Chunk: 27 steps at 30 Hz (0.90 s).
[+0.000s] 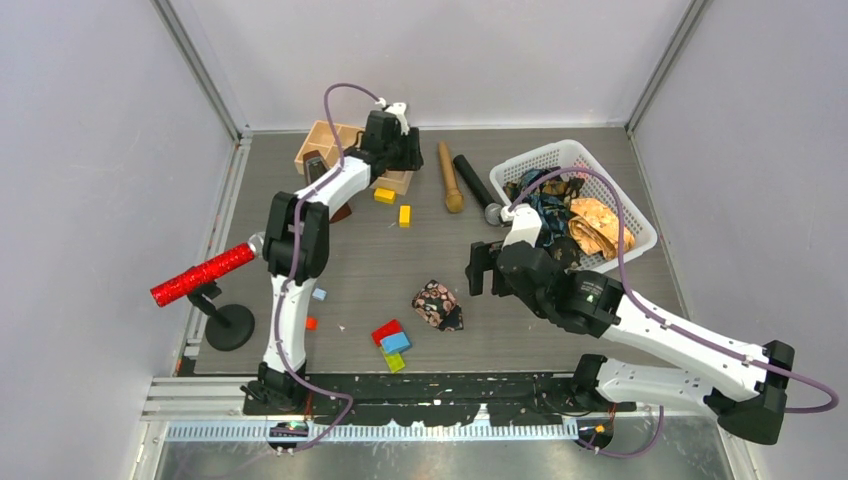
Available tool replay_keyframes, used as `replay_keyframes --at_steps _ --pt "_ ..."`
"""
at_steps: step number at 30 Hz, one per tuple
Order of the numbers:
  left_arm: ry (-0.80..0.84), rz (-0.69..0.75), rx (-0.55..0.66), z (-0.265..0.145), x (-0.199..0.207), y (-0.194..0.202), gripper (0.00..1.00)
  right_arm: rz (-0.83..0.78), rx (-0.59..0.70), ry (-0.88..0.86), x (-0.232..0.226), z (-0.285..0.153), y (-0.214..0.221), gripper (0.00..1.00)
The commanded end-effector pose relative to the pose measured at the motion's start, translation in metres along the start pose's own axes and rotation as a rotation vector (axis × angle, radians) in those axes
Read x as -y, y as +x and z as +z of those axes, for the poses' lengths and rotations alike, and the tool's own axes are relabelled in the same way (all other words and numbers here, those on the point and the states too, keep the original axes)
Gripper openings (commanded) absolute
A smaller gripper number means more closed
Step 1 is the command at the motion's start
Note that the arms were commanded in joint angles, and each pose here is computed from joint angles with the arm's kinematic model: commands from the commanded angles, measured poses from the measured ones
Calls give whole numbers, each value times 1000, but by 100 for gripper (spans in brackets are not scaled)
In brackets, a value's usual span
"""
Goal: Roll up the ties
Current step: Move the storage box to the center of the board.
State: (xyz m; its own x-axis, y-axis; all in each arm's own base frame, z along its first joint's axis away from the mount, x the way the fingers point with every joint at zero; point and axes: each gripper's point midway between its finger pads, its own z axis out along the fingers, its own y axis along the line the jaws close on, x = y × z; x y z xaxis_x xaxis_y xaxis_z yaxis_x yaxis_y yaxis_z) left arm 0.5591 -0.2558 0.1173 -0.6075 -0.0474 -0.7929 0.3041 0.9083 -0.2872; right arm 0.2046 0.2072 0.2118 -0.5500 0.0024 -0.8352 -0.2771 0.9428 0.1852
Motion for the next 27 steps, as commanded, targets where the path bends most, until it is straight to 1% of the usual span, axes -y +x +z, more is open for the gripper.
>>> replay_keyframes --at_steps 1,6,11,15,18,27 --pt "-24 62 38 12 -14 -23 56 41 33 34 10 -7 -5 93" --pt "-48 62 3 21 -24 -10 58 35 24 41 13 -6 -1 93" --pt "-29 29 -60 22 -22 12 60 25 10 47 12 -3 2 93" --pt "42 6 -136 17 -8 33 59 18 -1 52 11 0 5 93" --pt "82 -3 -172 9 4 46 58 15 -4 53 12 1 8 93" --pt "148 -19 -272 -18 37 96 56 24 -19 46 12 3 15 93"
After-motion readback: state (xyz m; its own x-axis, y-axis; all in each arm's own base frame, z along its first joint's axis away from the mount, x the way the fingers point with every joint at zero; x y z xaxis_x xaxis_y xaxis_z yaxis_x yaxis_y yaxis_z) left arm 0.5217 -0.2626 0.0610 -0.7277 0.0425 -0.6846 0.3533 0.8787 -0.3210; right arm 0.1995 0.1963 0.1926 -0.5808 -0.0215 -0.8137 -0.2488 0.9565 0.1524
